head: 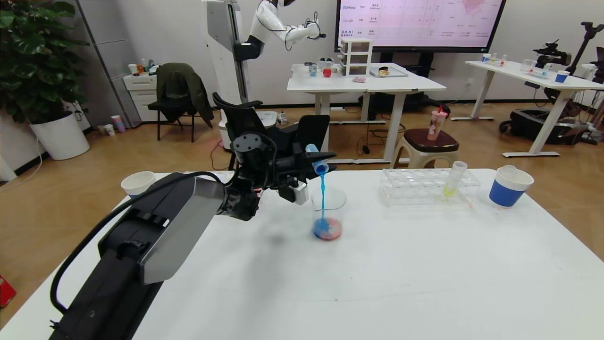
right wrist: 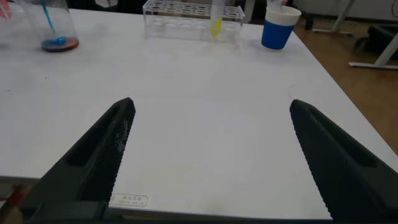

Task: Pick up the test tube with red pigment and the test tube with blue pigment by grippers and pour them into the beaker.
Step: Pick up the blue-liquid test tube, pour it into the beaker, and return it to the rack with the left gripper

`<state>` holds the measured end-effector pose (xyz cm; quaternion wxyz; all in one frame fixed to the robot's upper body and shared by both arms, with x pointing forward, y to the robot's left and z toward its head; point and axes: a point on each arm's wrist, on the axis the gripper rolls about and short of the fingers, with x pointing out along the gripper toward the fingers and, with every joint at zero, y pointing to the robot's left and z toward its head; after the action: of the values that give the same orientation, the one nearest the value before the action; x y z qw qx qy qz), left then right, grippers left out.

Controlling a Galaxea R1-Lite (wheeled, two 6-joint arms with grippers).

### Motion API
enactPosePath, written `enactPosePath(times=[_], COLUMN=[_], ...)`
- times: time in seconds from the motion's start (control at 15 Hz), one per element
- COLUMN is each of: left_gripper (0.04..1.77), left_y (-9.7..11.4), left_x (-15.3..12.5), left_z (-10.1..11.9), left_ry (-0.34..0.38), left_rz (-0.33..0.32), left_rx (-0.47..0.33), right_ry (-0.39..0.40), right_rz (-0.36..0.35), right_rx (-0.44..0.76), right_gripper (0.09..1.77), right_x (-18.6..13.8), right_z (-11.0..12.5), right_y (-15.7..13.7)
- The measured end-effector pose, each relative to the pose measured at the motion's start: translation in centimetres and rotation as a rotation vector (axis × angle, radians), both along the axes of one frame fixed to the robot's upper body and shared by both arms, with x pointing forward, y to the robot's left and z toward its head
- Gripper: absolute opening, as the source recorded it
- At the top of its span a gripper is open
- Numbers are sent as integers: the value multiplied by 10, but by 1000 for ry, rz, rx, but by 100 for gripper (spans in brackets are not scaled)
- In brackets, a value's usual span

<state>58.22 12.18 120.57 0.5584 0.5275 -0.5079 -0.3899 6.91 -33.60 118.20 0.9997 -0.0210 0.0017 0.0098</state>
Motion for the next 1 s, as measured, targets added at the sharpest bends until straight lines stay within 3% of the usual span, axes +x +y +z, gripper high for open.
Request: enactPosePath(times=[0.53,1.0], left_gripper=[53,53], left_y=[-7,-9], left_x=[-4,-7], left_z=[2,8], left_ry=[-130,-227], left_rz=[-4,-45], left_rx=[22,31], right_ry=[0,0], right_rz=[0,0], right_rx=[0,0], right_gripper=[174,174], right_x=[0,0], right_z=[0,0], right_y=[0,0])
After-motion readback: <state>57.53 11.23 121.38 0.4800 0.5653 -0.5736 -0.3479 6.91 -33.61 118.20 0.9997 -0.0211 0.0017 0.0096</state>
